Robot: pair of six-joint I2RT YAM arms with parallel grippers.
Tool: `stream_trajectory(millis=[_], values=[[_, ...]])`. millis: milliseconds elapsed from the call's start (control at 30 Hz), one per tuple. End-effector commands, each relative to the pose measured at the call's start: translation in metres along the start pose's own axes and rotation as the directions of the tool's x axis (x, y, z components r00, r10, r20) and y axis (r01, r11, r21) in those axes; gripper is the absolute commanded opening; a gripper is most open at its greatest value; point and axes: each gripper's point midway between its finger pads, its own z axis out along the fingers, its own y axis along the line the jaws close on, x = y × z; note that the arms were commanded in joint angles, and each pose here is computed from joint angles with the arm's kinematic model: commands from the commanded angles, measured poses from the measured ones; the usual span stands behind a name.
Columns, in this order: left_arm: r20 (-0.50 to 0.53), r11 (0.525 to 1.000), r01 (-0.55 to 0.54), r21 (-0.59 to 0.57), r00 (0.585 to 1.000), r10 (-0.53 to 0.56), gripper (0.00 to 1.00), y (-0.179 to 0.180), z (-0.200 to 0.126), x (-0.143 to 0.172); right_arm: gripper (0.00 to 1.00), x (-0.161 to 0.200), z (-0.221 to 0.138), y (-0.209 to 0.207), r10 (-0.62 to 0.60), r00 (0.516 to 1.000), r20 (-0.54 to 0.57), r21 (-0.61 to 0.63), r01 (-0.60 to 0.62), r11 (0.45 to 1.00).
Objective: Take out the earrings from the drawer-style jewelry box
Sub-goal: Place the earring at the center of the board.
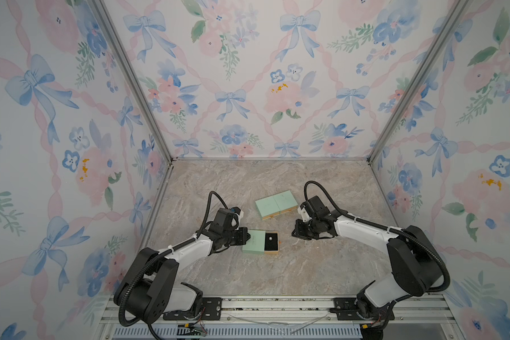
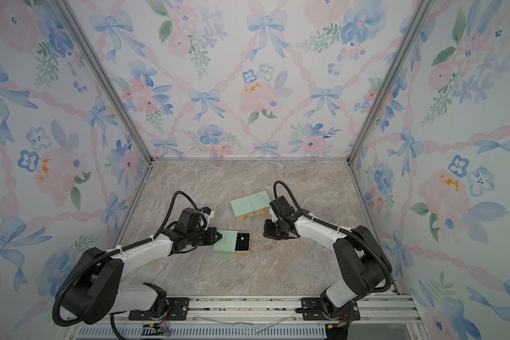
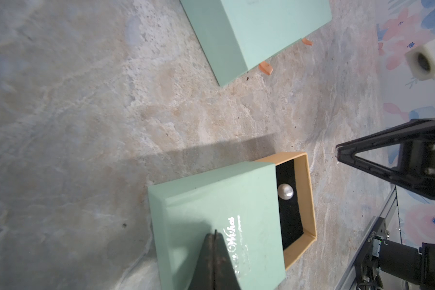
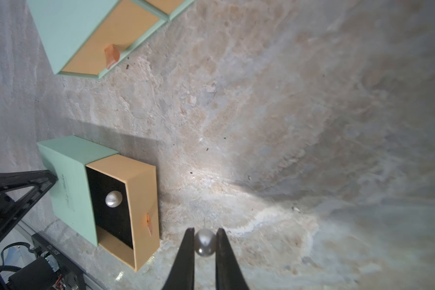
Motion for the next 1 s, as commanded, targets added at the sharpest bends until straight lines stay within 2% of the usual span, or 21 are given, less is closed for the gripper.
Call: stream_trajectory(millis=[0, 600, 967], values=[[-0.143, 0.97, 0.068, -0.233, 0.984, -0.104, 0.0, 0.057, 0.005, 0.054, 0.1, 0.007, 0.012, -0.002, 0.003, 0.999, -0.041, -0.02, -0.004, 1.0], [-0.137, 0.968, 0.071, -0.24, 0.985, -0.106, 0.0, 0.059, 0.004, 0.055, 0.12, 0.013, 0.032, -0.01, 0.024, 0.996, -0.083, -0.009, -0.025, 1.0], [-0.141, 0.968, 0.072, -0.242, 0.984, -0.108, 0.0, 0.059, 0.004, 0.056, 0.17, 0.013, 0.034, -0.012, 0.026, 0.996, -0.086, -0.006, -0.027, 1.0]])
